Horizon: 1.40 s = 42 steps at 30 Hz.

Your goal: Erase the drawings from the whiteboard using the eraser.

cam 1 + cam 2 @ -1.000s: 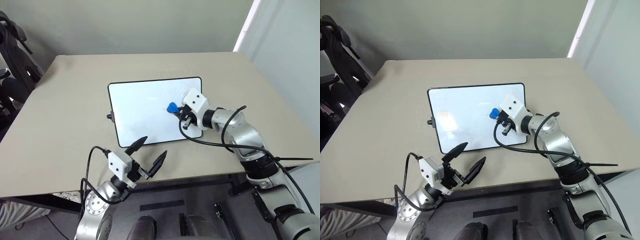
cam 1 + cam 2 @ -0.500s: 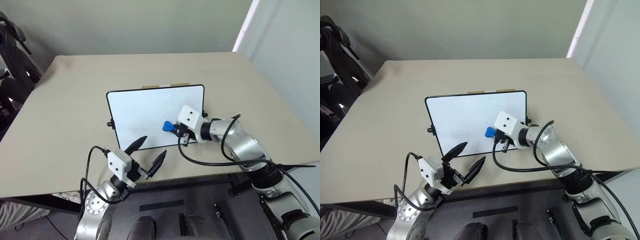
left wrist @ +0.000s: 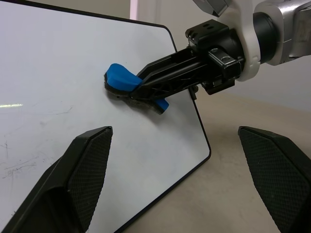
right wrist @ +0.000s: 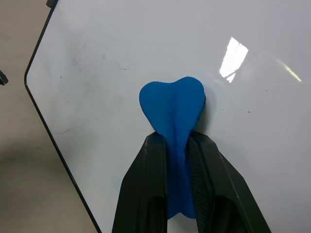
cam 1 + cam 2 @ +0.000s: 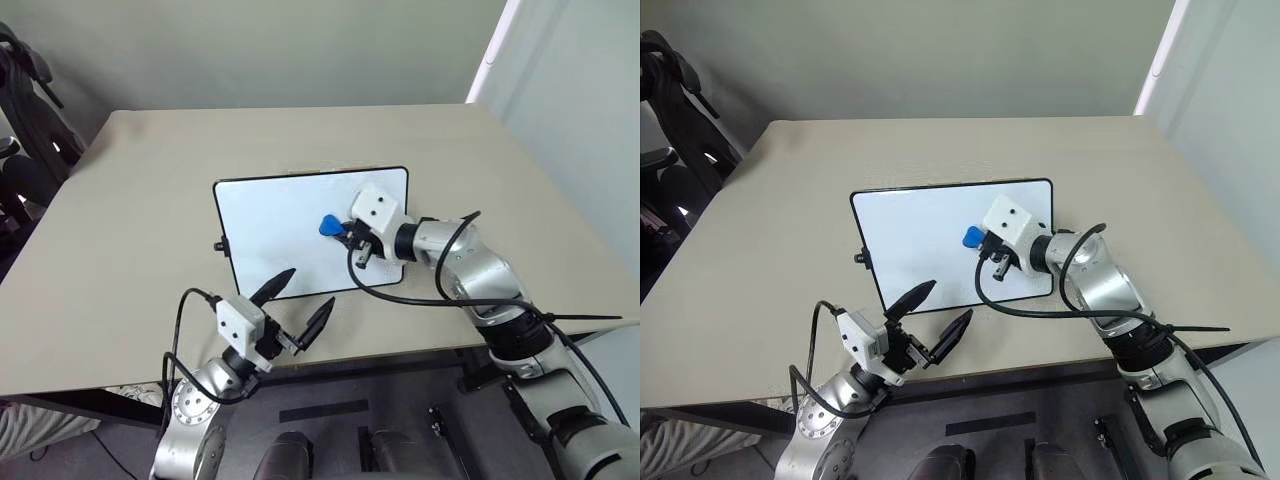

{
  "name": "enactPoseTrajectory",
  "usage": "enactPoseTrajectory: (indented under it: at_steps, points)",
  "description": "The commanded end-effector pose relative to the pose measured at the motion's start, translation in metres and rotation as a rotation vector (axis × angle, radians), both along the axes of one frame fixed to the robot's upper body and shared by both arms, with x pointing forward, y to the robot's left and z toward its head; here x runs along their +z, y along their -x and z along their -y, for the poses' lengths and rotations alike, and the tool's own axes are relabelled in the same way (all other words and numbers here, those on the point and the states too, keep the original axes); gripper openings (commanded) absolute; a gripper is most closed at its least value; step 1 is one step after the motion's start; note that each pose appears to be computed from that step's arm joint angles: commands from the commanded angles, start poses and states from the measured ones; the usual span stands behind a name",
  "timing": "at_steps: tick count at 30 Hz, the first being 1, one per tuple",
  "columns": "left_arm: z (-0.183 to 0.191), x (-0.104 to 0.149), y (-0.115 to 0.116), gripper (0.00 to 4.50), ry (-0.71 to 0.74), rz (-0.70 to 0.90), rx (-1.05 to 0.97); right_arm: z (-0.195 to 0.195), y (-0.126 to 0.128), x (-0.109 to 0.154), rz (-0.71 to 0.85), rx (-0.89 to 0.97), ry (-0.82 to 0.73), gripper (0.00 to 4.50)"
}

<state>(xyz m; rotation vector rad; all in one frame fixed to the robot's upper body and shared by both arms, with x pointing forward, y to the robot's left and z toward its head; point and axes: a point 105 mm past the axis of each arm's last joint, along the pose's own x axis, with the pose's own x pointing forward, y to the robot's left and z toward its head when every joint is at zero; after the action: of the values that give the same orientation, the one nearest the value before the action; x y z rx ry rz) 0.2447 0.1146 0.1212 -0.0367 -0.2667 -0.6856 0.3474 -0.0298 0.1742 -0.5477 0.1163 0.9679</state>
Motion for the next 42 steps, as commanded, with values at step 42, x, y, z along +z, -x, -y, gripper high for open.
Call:
enactPoseTrajectory:
  at_steps: [42]
  points:
    - [0.002, 0.012, 0.005, 4.5, 0.017, 0.048, -0.009, 0.016, -0.016, 0.025, 0.087, -0.1, -0.01, 0.47]
